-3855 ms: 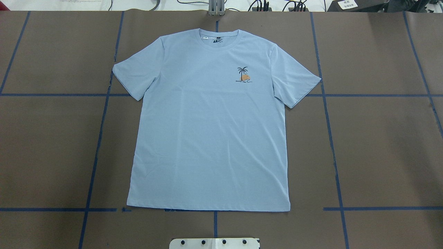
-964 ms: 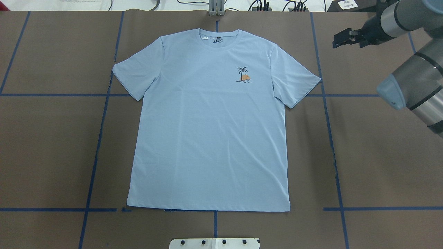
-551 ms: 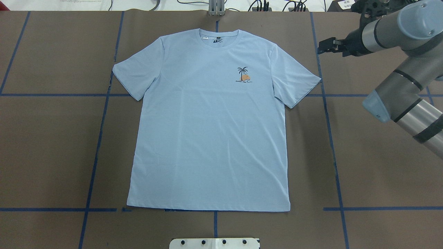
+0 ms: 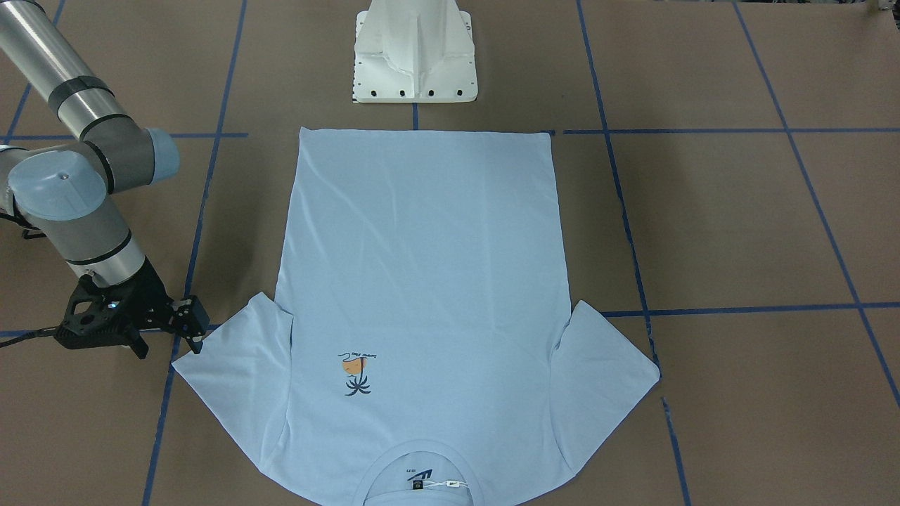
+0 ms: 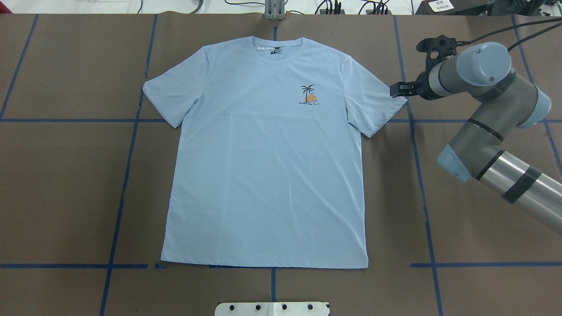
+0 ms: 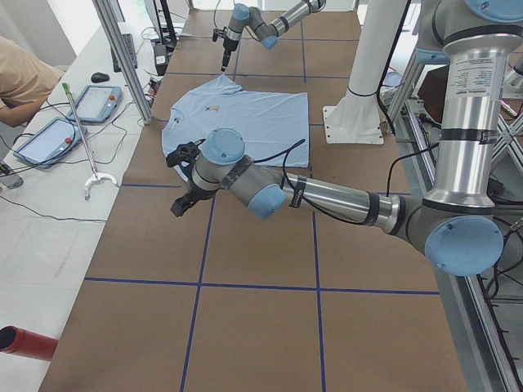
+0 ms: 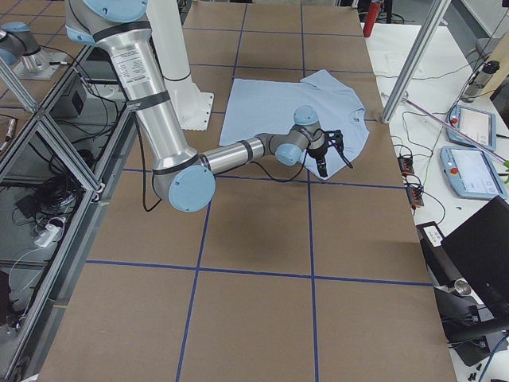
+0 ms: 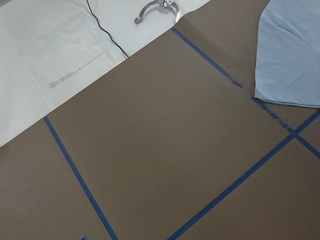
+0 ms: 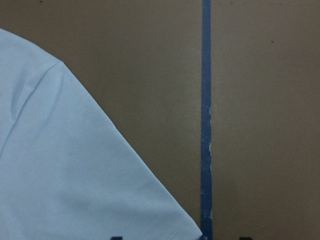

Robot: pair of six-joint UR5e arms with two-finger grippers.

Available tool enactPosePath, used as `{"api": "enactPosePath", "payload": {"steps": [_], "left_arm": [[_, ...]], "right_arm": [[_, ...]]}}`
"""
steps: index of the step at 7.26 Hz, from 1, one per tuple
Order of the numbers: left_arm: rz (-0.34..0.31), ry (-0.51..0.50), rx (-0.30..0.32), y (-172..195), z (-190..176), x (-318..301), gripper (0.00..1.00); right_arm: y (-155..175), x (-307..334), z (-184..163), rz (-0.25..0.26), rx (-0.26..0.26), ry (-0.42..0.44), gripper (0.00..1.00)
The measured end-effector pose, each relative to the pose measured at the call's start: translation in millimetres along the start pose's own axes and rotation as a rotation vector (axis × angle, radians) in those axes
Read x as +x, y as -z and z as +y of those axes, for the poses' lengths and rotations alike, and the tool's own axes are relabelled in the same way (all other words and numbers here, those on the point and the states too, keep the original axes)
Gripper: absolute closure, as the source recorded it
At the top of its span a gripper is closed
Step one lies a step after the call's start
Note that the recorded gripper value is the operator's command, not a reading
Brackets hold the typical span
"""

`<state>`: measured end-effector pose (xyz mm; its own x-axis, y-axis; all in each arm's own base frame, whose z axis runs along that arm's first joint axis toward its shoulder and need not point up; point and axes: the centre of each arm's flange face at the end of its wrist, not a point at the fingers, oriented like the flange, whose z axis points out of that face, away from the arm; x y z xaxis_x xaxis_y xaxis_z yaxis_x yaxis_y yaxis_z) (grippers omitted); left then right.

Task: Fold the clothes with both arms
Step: 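Move the right gripper in toward the shirt's sleeve nearest it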

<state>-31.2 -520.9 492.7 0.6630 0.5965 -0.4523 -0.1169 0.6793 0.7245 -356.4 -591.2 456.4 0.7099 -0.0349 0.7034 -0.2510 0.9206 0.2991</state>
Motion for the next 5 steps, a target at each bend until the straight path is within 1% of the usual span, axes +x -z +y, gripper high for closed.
{"api": "enactPosePath", "payload": {"steps": [1,5], "left_arm": [[0.0,-0.001,0.001,0.4,1.4,0.2,0.0],[-0.001,-0.011,0.009,2.1,5.7,1.4,0.0]], "right_arm": [[-6.5,4.2,3.5,0.015,-0.004,-0.002,0.42],[-15.0,2.8,4.1,0.027,-0.009,-0.008,0.46]]}}
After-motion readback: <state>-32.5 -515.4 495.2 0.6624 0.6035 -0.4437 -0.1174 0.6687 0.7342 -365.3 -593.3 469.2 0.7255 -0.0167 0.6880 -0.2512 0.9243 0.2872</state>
